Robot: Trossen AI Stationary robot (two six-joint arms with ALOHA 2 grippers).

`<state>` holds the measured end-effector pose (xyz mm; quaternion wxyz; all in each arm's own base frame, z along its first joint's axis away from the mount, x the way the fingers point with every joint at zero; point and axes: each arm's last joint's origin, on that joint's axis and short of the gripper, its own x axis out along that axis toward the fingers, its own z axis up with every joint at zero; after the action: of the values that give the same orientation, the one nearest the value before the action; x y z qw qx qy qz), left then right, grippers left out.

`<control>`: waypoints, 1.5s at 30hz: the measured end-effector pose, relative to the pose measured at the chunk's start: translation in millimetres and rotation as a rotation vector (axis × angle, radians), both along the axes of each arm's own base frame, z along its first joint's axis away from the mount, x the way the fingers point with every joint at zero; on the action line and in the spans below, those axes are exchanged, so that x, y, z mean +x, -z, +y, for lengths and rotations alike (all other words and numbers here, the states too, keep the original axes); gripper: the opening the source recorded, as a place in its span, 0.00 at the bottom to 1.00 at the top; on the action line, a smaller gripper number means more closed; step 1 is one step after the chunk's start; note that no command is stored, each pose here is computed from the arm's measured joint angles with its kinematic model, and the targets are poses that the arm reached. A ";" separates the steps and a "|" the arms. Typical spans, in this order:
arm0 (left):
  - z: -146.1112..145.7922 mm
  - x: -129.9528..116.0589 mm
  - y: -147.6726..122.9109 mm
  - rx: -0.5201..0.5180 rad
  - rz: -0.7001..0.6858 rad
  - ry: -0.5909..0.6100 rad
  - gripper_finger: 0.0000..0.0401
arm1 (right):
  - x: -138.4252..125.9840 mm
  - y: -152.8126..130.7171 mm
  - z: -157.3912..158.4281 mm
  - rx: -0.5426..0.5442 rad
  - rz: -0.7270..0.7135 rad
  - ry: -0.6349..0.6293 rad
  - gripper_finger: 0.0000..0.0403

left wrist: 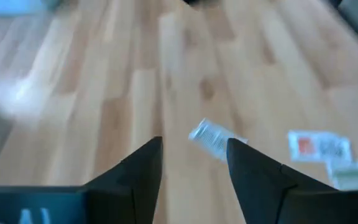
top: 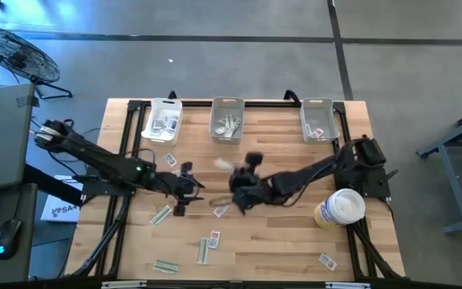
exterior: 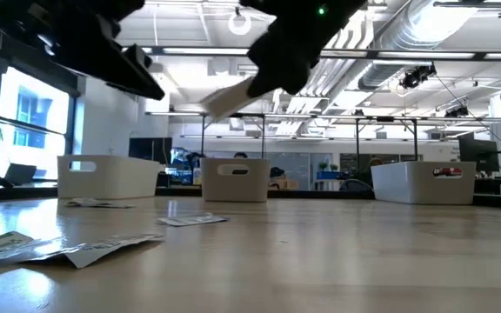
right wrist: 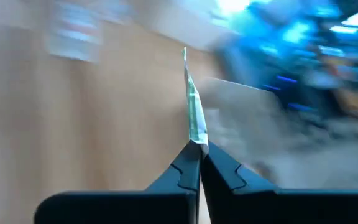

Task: Pick & Place First Aid Supplies
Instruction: Put the green pad into the left gray bin

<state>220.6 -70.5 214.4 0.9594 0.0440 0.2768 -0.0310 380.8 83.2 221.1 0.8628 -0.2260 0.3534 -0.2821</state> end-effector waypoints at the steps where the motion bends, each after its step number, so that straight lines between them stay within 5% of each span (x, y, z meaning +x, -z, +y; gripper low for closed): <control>1: 2.3 -5.4 -4.2 0.011 0.025 -0.017 0.44 | -1.4 -3.6 -9.9 -0.043 -0.002 0.057 0.00; 4: 8.5 -18.9 -10.2 0.019 0.073 -0.076 0.45 | 1.6 -10.8 -44.5 -0.070 -0.029 0.173 0.00; 13: 22.8 -35.5 -9.0 0.138 0.098 -0.392 0.45 | 35.4 -19.9 -144.7 0.013 0.113 0.206 0.00; 19: 22.3 -34.5 -2.5 0.083 0.070 -0.420 0.45 | 56.2 -8.1 -182.4 0.014 0.303 0.191 0.00; 32: 19.7 -33.5 -1.1 0.029 0.085 -0.350 0.45 | 63.5 24.9 -224.4 0.137 0.376 0.228 0.01; 38: 19.7 -33.4 -1.2 0.017 0.083 -0.358 0.45 | 63.8 25.3 -224.2 0.154 0.376 0.211 0.13; 45: 19.7 -33.4 -1.2 0.007 0.082 -0.365 0.45 | 68.6 10.3 -191.6 0.054 0.408 0.177 0.28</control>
<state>187.2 -50.8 215.5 0.9370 -0.0049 0.3190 0.1425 449.4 -108.4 210.8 0.7511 -0.2234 0.5463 -0.2958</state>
